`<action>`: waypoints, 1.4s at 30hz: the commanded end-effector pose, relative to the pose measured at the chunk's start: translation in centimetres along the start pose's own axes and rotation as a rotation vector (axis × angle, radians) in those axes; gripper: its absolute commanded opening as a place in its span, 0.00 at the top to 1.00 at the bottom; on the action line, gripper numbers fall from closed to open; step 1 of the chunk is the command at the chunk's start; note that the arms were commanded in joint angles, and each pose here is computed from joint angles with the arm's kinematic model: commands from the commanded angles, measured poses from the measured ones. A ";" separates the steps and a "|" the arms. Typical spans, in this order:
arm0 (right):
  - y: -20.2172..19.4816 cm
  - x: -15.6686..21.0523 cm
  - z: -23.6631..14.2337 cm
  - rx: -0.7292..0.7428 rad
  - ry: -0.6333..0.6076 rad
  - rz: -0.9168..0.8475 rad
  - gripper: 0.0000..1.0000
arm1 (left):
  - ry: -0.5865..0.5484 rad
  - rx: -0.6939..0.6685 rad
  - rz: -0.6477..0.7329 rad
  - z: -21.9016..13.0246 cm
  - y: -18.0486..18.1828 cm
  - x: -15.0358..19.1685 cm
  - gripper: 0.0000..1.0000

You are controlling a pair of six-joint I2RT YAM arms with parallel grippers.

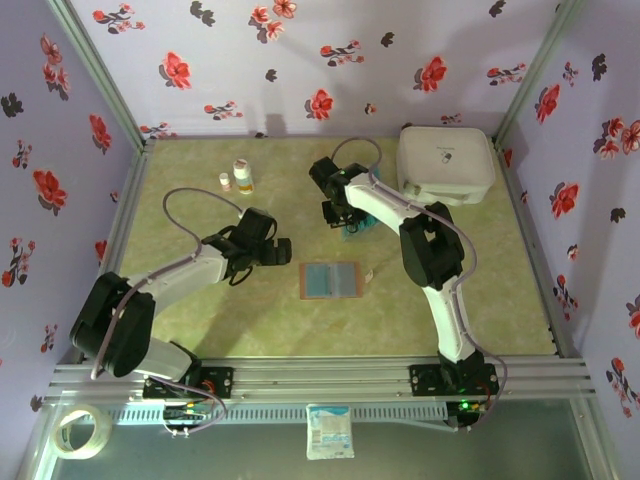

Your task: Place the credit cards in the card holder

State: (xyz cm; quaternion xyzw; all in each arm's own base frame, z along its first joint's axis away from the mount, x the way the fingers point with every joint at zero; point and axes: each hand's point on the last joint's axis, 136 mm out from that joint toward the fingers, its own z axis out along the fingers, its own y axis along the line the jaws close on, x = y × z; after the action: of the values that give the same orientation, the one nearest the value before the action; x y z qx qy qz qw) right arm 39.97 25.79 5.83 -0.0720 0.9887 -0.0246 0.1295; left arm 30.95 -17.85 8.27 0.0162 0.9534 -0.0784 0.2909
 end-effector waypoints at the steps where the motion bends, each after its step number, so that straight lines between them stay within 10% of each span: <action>1: 0.2 -1.1 -1.1 -0.017 -0.035 0.014 0.73 | 0.023 -0.002 0.007 0.1 0.0 -0.1 0.00; 42: -0.2 -2.3 -2.4 -0.062 -0.068 0.060 0.86 | 0.084 0.007 0.011 0.6 -0.5 0.7 0.00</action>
State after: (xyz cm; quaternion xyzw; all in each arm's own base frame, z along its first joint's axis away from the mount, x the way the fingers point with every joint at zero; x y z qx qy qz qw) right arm 40.75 25.68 6.05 -0.0586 0.9892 -0.0088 0.1339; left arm 30.62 -18.43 7.33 0.0243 0.9619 -0.0802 0.2604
